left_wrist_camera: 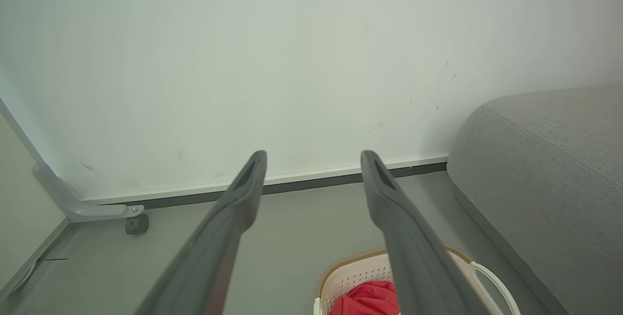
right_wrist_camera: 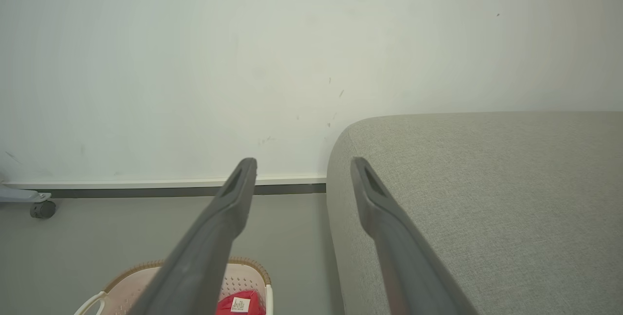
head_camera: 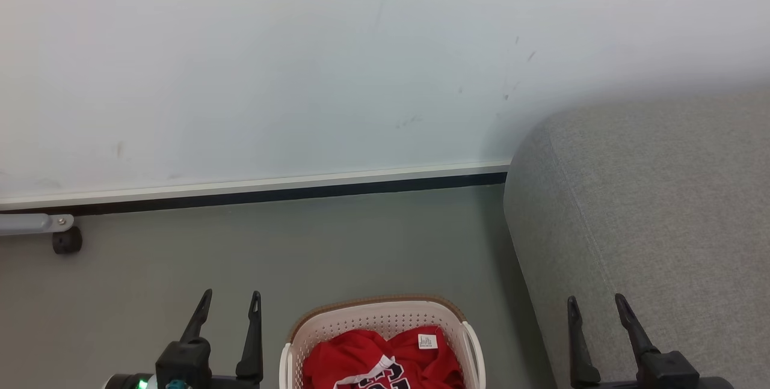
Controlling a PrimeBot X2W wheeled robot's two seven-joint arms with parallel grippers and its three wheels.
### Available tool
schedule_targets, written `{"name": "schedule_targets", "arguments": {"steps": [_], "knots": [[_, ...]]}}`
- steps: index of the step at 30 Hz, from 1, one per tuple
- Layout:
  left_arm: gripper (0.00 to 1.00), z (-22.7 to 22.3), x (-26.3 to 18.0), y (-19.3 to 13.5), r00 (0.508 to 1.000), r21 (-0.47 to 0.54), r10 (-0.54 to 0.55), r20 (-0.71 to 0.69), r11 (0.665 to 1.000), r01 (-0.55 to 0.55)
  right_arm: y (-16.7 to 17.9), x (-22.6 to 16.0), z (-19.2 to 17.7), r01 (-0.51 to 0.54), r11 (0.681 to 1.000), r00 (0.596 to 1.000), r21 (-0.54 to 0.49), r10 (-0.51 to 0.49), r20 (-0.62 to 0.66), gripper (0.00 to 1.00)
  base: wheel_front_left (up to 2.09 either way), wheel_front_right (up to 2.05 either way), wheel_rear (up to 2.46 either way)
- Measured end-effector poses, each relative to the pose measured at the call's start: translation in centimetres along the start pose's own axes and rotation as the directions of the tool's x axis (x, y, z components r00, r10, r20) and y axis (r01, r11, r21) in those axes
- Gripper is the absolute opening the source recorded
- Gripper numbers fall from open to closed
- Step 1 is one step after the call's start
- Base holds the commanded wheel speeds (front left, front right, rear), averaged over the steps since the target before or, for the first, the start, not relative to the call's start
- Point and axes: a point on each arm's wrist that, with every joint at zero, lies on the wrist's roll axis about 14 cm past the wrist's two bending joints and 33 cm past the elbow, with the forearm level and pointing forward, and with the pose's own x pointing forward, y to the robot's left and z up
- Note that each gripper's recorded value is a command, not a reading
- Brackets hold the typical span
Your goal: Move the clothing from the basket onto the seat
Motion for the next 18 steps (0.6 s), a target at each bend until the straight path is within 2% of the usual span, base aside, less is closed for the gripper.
{"name": "schedule_targets", "arguments": {"steps": [18], "knots": [[1.0,-0.27,-0.18,0.05,1.0,0.003,-0.002,-0.007,1.0,0.002,-0.03,-0.1,-0.08,0.002,1.0,1.0,0.001,-0.002,-0.003,1.0,0.0,0.0,0.0]]}}
